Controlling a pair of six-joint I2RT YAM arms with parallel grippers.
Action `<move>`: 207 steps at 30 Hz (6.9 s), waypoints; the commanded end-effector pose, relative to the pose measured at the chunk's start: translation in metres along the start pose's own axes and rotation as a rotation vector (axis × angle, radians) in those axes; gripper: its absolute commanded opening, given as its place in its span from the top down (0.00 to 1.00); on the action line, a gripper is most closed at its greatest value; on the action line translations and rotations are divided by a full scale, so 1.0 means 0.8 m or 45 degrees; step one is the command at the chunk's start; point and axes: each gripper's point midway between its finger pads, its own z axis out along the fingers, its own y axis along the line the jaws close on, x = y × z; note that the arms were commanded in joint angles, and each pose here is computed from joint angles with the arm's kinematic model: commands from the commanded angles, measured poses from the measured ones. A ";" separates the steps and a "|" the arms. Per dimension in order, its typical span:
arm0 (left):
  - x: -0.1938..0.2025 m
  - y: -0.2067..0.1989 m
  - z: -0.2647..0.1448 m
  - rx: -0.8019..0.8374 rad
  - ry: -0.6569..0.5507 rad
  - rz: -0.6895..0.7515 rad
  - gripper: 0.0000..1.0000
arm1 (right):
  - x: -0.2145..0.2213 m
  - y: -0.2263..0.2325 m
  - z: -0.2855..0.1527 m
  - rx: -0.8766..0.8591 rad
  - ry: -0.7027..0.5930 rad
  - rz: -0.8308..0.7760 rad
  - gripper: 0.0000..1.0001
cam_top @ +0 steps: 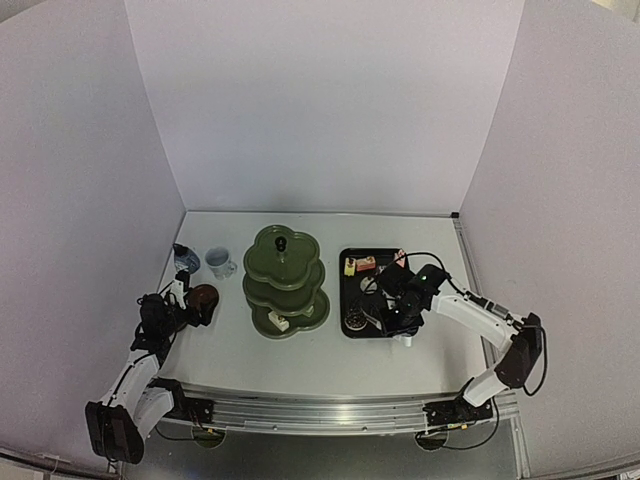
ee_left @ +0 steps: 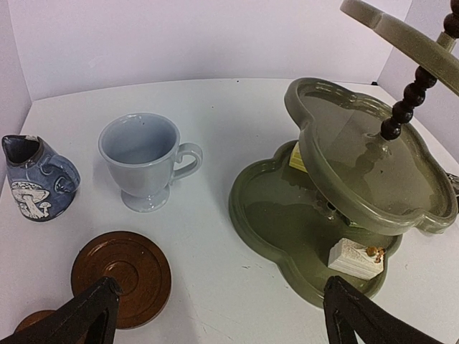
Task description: Serve the afternoon tea
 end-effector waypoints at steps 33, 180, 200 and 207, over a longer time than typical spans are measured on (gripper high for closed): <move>-0.005 0.002 0.001 -0.006 -0.022 0.023 0.00 | -0.008 0.009 0.004 -0.118 0.026 0.046 1.00; -0.044 -0.012 -0.013 -0.018 -0.187 0.058 0.00 | -0.148 0.345 0.095 -0.221 -0.667 -0.021 0.70; -0.042 -0.017 -0.013 0.012 -0.179 0.048 0.00 | -0.126 0.335 0.070 -0.211 -0.693 -0.041 0.70; -0.042 -0.018 -0.013 0.019 -0.177 0.048 0.00 | -0.097 0.346 0.071 -0.263 -0.600 -0.160 0.70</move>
